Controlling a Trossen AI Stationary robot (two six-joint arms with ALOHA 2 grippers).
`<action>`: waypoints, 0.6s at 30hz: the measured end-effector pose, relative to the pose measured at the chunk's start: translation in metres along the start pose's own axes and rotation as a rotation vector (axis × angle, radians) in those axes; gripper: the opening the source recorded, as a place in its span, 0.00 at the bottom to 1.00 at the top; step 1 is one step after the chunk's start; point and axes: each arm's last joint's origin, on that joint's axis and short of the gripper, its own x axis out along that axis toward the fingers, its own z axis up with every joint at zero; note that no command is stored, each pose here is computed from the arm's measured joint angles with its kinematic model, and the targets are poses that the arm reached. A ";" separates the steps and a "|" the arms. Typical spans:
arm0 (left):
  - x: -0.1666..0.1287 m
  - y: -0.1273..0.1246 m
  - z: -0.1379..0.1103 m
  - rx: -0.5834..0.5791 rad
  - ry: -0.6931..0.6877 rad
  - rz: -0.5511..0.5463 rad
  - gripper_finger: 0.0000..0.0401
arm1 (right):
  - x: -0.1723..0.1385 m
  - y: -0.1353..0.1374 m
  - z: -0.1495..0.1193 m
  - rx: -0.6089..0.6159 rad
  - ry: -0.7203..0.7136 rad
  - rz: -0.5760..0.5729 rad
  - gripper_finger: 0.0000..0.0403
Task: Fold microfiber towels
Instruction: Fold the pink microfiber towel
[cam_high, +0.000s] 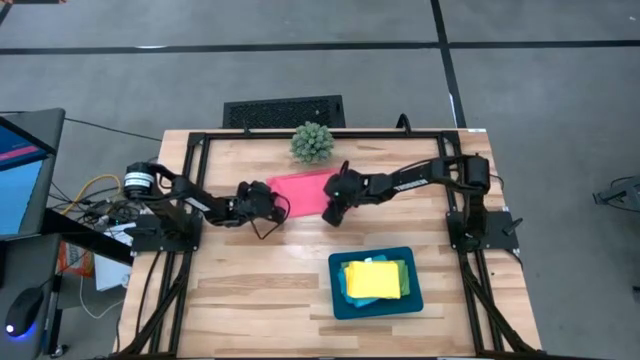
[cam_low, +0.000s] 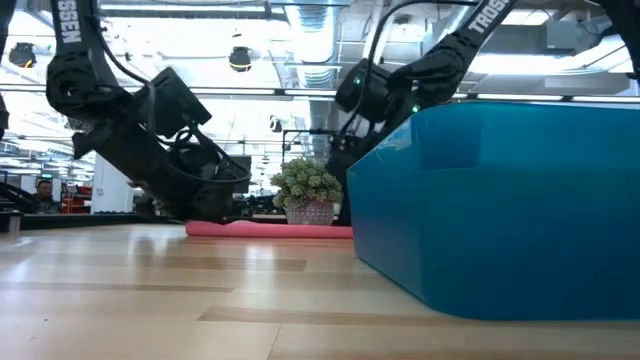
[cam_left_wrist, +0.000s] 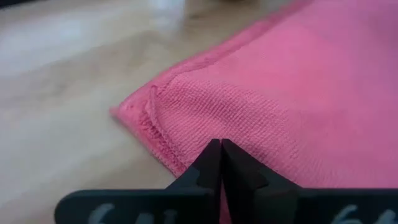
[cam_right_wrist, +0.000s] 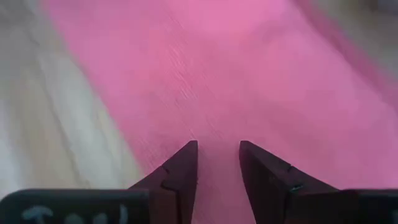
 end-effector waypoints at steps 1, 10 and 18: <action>-0.002 -0.001 -0.001 0.004 0.008 -0.013 0.00 | 0.000 0.001 -0.004 0.002 0.031 -0.012 0.36; -0.025 -0.015 -0.005 -0.005 0.063 -0.149 0.00 | -0.009 0.002 -0.011 0.032 0.124 -0.041 0.36; -0.055 -0.013 -0.001 -0.009 0.111 -0.204 0.00 | -0.041 0.001 0.001 0.062 0.072 -0.026 0.36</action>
